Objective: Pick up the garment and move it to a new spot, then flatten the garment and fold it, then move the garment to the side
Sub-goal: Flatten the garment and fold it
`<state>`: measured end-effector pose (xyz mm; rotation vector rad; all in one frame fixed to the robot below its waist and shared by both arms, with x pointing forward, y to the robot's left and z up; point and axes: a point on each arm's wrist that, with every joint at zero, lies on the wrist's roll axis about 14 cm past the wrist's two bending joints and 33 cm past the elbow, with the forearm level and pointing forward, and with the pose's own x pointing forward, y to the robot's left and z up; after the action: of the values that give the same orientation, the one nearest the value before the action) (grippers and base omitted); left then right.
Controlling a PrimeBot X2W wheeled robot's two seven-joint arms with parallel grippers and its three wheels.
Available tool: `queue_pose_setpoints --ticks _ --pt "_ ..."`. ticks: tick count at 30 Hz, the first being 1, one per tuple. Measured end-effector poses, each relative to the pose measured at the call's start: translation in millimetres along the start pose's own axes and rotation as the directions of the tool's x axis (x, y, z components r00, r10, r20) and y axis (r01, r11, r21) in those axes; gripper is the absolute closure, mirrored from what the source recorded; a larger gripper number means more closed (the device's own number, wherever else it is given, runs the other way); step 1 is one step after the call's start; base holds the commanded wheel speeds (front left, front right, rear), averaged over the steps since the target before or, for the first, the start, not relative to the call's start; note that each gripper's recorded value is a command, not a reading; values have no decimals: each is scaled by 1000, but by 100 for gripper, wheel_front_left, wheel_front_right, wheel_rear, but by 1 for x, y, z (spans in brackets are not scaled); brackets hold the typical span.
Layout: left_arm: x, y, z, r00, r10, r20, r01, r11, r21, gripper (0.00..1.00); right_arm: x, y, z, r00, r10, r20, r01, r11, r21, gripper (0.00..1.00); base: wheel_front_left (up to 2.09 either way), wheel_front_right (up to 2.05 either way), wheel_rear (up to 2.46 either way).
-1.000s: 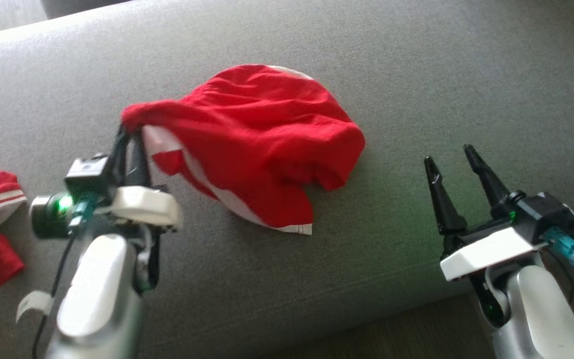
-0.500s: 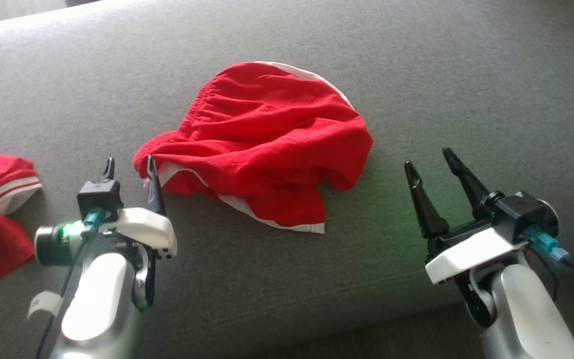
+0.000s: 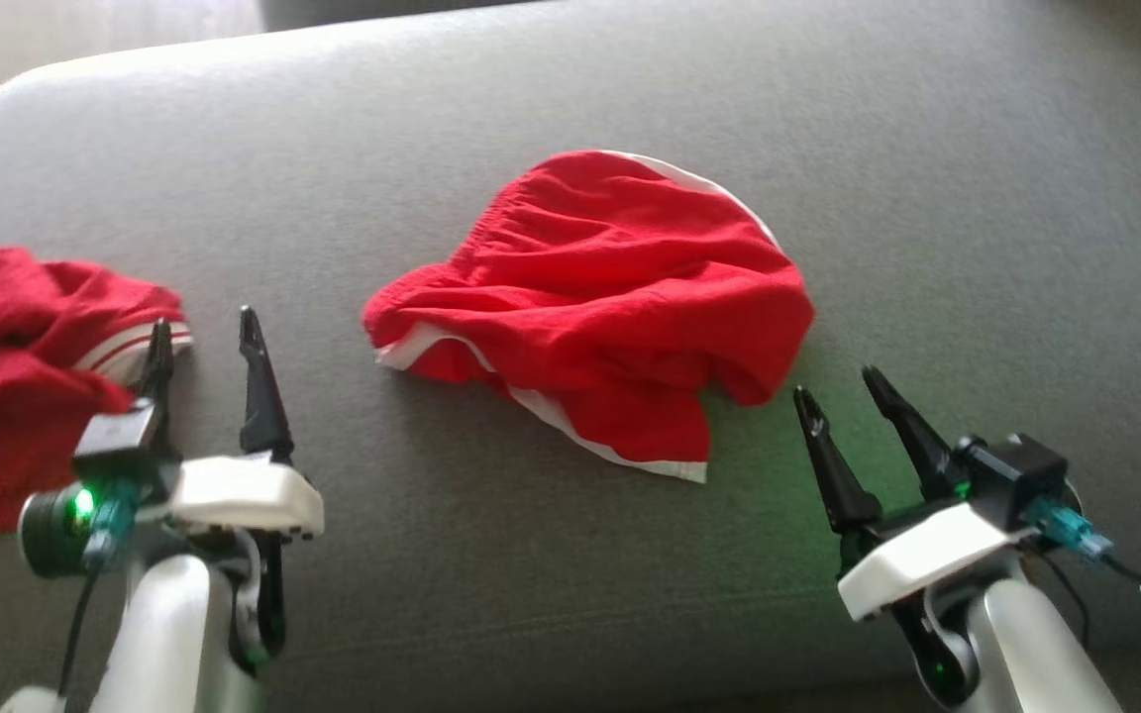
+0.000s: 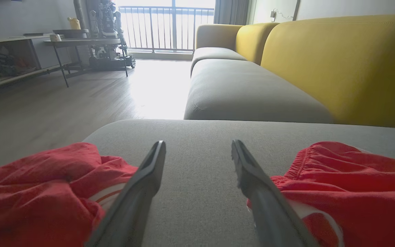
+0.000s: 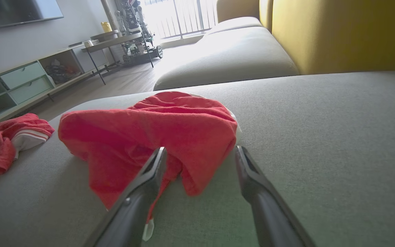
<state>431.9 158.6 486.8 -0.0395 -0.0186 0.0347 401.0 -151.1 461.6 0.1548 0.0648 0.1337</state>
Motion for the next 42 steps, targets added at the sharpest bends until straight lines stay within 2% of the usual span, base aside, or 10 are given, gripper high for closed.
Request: queue_pose_setpoints --ticks 3,5,12,18,28,36,37,38,42 --pt "-14 4 9 1000 -3 27 4 1000 -14 0 0 5 -6 1000 12 -16 -12 1000 13 0 0 0 0" --pt "-26 7 8 1000 -6 22 6 1000 11 0 0 11 -11 999 28 -30 -27 1000 14 0 0 0 0" --pt "-63 27 -2 999 50 -15 -50 999 7 0 1 33 -16 994 98 -49 -99 995 -23 0 0 0 0" --pt "-72 35 6 997 79 8 -79 997 -9 0 2 47 -22 988 138 -75 -140 990 -23 0 0 0 0" --pt "-81 43 -3 994 106 -26 -107 994 -6 0 -5 60 -89 942 164 -293 -141 985 99 0 0 0 0" --pt "-88 54 -12 987 149 -57 -149 989 -2 0 15 75 -104 924 195 -330 -151 976 155 0 0 0 0" --pt "-88 55 -12 987 152 -58 -152 988 -1 0 16 77 -105 921 201 -333 -154 975 163 55 0 0 0" --pt "-88 55 -12 986 154 -59 -154 988 0 0 18 80 -106 920 208 -333 -161 973 165 100 0 0 0" --pt "-87 54 -12 987 151 -58 -152 988 0 0 21 81 -106 918 211 -337 -169 974 150 100 0 0 0"
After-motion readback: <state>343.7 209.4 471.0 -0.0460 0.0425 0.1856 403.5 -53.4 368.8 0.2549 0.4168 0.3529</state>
